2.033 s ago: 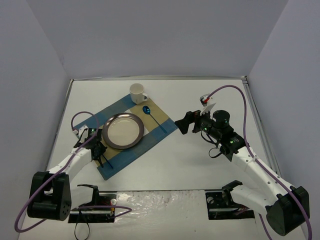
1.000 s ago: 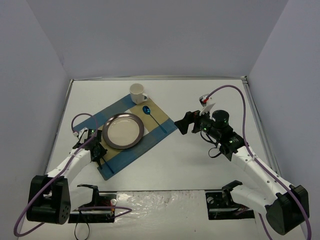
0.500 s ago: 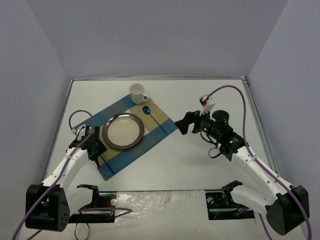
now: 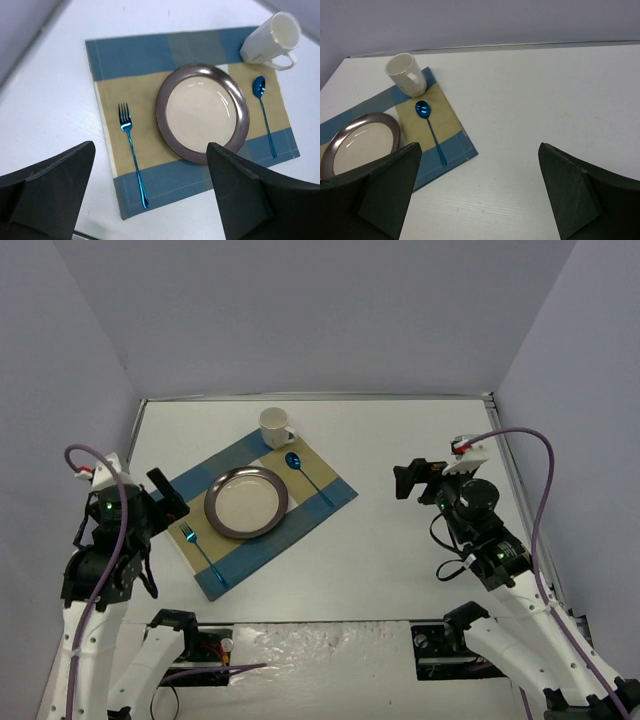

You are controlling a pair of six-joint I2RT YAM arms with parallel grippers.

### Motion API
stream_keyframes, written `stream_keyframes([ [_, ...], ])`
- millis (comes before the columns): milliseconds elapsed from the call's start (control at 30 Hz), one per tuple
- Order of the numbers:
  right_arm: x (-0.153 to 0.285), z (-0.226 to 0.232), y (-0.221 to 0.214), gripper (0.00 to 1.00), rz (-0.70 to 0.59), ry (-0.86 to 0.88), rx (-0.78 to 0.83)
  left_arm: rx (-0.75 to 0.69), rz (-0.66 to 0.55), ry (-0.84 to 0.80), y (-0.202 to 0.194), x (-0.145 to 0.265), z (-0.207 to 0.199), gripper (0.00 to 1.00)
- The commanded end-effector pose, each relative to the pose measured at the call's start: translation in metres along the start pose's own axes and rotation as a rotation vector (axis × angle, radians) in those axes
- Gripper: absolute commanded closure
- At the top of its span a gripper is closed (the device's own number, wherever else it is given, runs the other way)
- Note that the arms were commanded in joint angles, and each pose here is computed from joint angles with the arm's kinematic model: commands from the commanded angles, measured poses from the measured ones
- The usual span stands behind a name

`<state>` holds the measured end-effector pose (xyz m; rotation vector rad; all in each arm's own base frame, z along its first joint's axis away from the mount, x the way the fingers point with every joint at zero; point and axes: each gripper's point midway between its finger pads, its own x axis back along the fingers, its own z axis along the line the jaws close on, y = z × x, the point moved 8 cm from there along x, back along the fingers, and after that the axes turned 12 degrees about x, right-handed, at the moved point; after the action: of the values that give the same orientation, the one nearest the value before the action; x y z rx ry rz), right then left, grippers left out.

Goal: Set the dinner table for one person

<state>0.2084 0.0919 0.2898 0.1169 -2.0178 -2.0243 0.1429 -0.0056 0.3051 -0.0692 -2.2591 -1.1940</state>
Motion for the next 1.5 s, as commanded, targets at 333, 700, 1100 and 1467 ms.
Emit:
stream_keyframes([
  [333, 0.071, -0.036, 0.032, 0.00, -0.123, -0.226, 0.028, -0.146, -0.286, 0.015, 0.019, 0.098, 0.062, 0.03],
  [700, 0.104, -0.056, 0.023, 0.00, -0.209, -0.380, -0.032, -0.122, -0.329, -0.032, 0.012, 0.121, 0.088, 0.03],
  [1100, 0.107, -0.059, 0.028, 0.00, -0.227, -0.412, -0.073, -0.112, -0.313, -0.026, 0.015, 0.117, 0.090, 0.03],
  [1467, 0.106, -0.058, 0.029, 0.00, -0.219, -0.403, -0.053, -0.119, -0.304, -0.018, 0.016, 0.115, 0.088, 0.03],
])
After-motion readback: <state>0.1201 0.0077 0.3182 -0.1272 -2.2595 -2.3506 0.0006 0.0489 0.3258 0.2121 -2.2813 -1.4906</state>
